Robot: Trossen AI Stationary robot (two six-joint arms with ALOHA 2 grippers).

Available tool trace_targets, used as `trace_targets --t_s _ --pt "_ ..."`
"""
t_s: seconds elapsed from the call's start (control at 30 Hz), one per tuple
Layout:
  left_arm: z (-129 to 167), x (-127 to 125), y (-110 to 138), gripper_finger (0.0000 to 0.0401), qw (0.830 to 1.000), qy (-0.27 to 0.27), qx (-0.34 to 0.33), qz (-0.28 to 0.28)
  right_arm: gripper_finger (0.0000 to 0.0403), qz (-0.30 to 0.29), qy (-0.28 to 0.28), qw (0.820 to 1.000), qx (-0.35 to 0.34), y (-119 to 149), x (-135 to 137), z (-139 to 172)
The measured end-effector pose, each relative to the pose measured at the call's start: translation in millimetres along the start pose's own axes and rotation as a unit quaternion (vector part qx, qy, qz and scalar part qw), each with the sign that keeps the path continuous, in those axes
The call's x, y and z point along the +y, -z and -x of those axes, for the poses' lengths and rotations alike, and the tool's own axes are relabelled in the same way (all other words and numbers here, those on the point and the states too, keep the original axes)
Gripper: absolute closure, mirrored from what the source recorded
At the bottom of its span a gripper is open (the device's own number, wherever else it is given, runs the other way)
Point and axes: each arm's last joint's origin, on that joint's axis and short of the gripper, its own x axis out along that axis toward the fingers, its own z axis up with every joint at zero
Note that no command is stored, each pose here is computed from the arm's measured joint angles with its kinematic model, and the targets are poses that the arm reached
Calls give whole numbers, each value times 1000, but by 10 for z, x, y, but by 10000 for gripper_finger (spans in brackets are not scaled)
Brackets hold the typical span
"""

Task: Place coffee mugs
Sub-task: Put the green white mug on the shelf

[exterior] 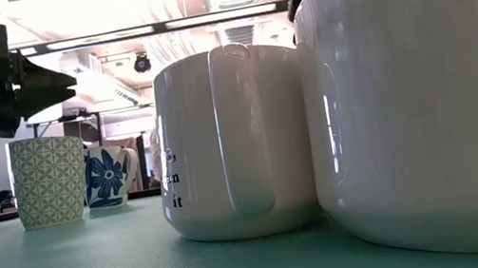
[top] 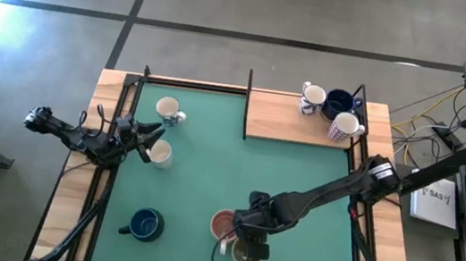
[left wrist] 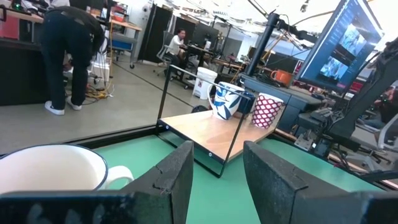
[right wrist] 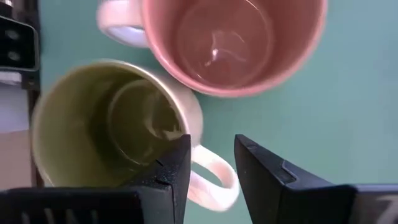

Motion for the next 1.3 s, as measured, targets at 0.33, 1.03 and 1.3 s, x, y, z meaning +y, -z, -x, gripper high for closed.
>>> trace_targets --t_s 0.33,1.03,1.3 --pt "0 0 0 278 1000 0 0 0 291 10 2 1000 18 20 71 -199" --pt "0 0 1 278 1000 0 0 0 388 -171 54 974 139 201 -179 -94" --pt "0 0 1 278 1000 0 0 0 388 -309 231 896 220 417 -511 142"
